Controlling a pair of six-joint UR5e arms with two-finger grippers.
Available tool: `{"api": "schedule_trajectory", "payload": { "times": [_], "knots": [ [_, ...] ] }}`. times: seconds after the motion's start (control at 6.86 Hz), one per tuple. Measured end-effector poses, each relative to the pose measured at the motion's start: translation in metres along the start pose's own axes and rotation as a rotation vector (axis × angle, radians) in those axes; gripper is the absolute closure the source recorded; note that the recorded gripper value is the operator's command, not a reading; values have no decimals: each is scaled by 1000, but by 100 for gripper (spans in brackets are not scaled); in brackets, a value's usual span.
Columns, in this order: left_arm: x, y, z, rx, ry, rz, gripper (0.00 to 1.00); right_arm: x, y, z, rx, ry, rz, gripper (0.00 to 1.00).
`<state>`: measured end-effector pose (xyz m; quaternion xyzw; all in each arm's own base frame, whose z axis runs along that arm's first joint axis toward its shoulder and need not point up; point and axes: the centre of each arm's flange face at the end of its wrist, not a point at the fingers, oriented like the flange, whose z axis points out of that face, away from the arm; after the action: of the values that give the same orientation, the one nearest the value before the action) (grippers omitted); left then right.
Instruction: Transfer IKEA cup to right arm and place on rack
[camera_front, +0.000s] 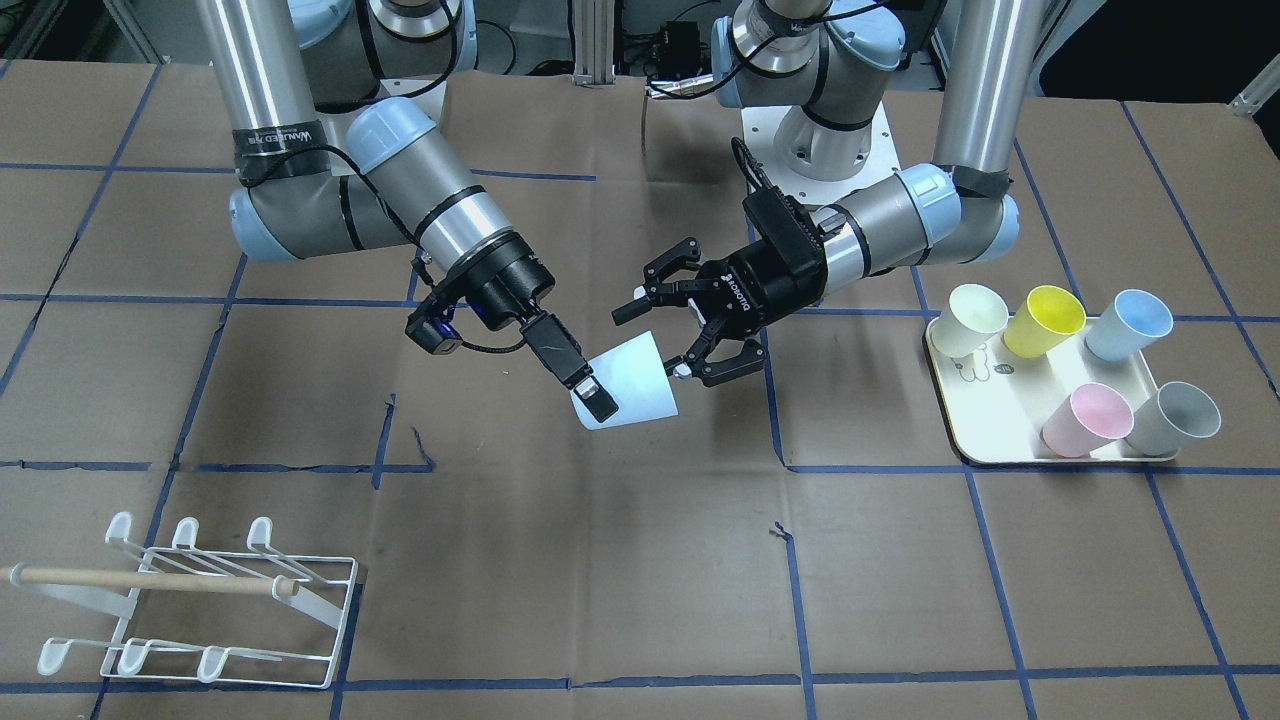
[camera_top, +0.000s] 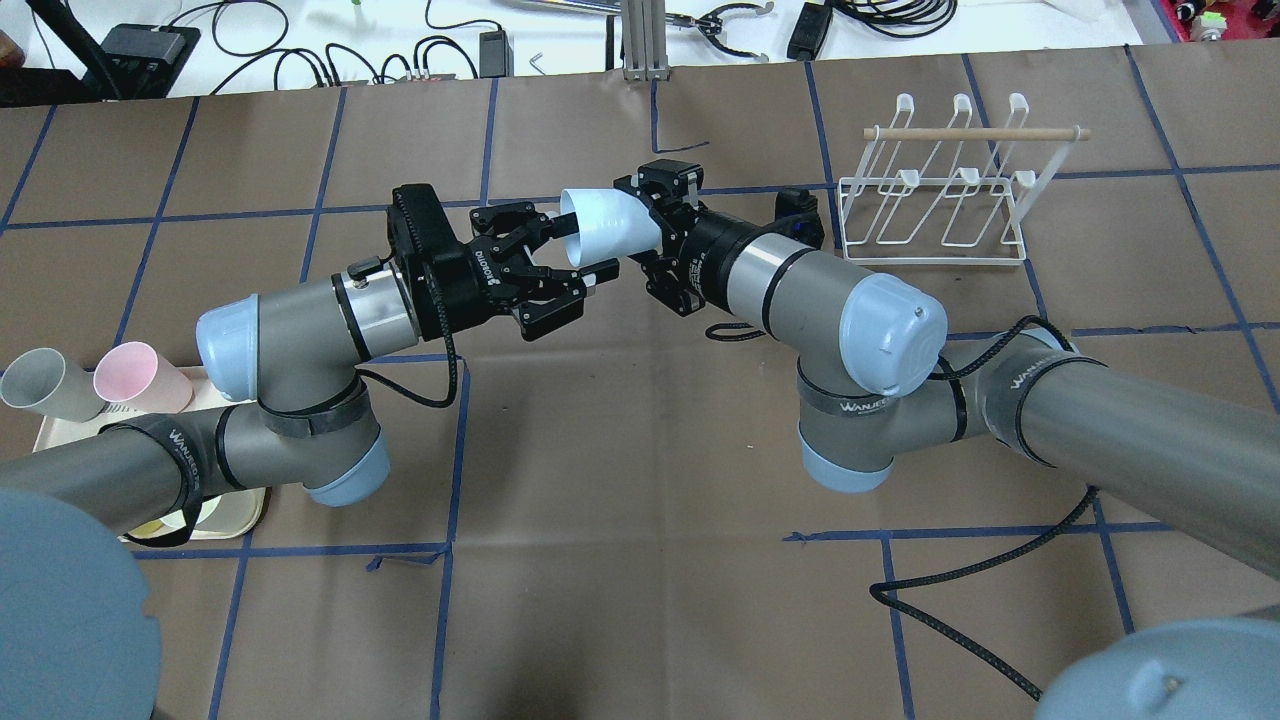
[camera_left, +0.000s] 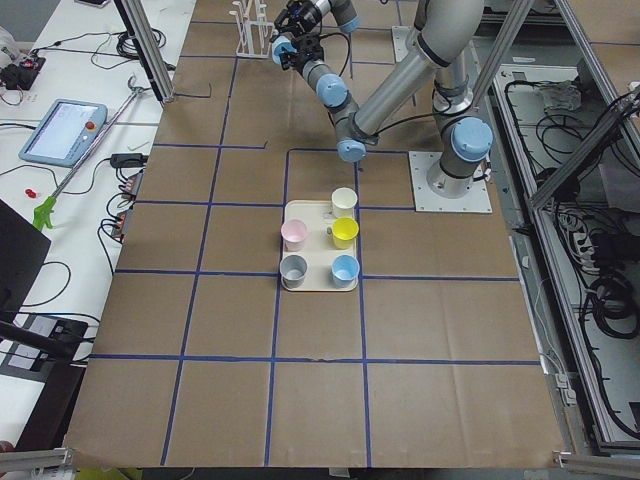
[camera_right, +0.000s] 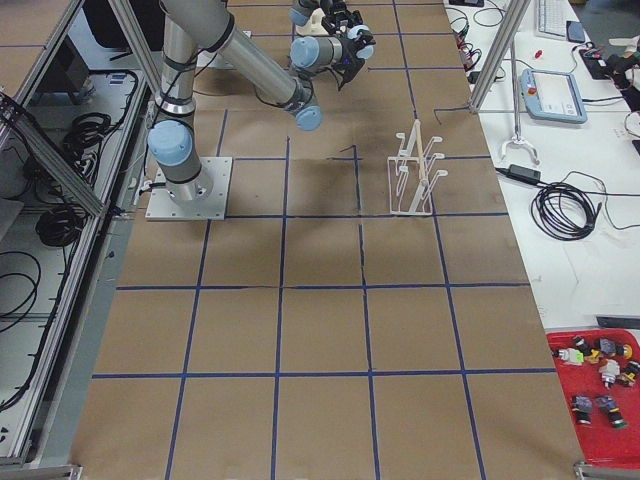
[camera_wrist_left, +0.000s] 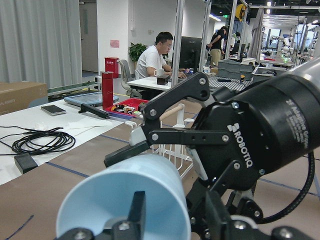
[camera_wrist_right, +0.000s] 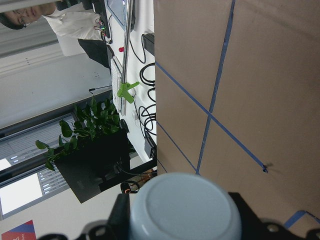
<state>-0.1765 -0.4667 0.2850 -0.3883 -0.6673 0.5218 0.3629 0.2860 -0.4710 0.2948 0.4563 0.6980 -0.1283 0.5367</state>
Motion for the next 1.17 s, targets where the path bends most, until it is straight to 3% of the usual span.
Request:
{"api": "schedule_trajectory", "payload": {
  "times": [0.29,0.44,0.58,0.88,1.17],
  "knots": [
    [-6,-1,-7,-4,-43,-2,1,-3,0,-1,-8,-5,-5,73],
    [-15,-1,-20,3,-77,-3,1,-7,0,-1,-20,-12,-9,87],
    [-28,-3,-41,20,-115,-5,1,-12,-1,-1,-26,-21,-14,92],
    [-51,-2,-64,37,-161,-21,1,-30,-20,-4,3,-55,-54,93],
    [-79,-8,-70,12,-282,-107,0,-55,-62,-17,89,-99,-265,95]
  ]
}}
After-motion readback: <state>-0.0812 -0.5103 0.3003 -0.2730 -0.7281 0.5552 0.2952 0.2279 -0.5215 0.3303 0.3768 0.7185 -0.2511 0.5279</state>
